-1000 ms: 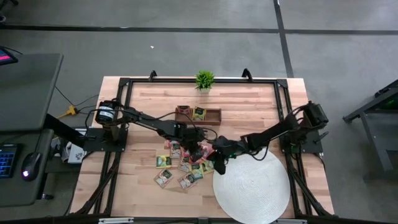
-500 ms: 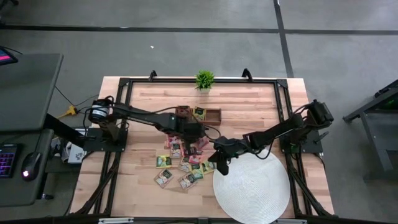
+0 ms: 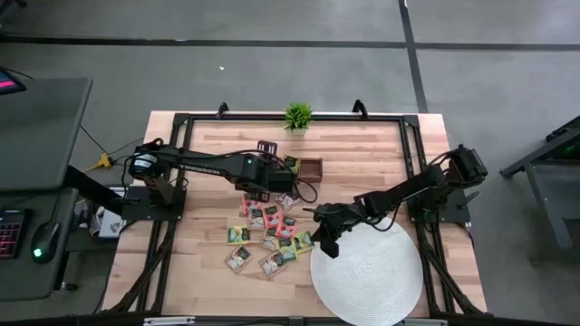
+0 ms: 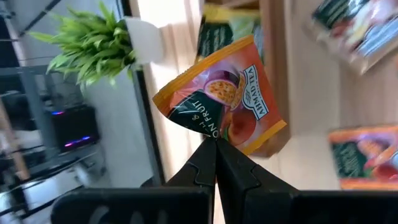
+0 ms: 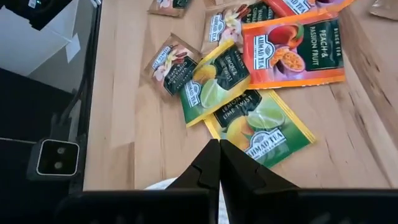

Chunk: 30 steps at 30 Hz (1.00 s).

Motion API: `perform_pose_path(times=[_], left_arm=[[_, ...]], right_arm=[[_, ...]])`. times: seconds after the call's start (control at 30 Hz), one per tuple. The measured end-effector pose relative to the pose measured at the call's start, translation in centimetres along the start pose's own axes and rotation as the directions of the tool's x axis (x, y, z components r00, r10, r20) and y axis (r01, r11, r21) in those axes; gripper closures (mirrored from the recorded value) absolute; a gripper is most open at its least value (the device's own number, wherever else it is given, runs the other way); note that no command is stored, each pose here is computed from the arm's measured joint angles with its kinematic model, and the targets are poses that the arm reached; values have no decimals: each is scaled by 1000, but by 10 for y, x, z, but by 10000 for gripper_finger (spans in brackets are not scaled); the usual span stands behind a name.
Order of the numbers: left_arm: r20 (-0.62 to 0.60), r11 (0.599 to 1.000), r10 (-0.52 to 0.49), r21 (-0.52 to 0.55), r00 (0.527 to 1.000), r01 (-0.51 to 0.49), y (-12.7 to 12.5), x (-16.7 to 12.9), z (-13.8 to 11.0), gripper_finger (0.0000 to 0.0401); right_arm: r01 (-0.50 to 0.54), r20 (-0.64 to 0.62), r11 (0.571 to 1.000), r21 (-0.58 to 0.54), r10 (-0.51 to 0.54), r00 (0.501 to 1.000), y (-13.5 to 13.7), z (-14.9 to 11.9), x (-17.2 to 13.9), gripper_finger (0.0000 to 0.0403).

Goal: Pick & Place Tea
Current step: Put the orange tea bag into the left section of the wooden organizer

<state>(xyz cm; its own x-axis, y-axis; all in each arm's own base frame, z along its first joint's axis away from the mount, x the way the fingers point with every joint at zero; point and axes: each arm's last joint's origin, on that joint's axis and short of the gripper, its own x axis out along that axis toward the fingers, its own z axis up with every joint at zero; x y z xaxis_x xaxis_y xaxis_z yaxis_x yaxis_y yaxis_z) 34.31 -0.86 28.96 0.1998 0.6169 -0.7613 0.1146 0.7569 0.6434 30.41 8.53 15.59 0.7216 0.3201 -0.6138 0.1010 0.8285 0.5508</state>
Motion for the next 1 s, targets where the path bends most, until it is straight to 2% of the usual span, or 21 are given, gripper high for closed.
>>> perform_pose_path(times=[0.2, 0.37, 0.67, 1.0], left_arm=[[-48, 998, 35, 46, 998, -33, 0, 1, -5, 401], [-66, 997, 51, 62, 996, -47, 4, 5, -6, 401], [-150, 995, 15, 102, 989, 0, 15, 44, -12, 401], [-170, 986, -46, 149, 984, 72, 14, 81, -23, 401]], right_arm=[[45, 28, 999, -8, -45, 999, 7, 6, -24, 397], [93, 100, 995, -24, -90, 991, 14, 13, -50, 401], [108, 227, 994, -19, -100, 969, 25, 24, -88, 400], [112, 217, 993, -31, -103, 971, 26, 22, -94, 398]])
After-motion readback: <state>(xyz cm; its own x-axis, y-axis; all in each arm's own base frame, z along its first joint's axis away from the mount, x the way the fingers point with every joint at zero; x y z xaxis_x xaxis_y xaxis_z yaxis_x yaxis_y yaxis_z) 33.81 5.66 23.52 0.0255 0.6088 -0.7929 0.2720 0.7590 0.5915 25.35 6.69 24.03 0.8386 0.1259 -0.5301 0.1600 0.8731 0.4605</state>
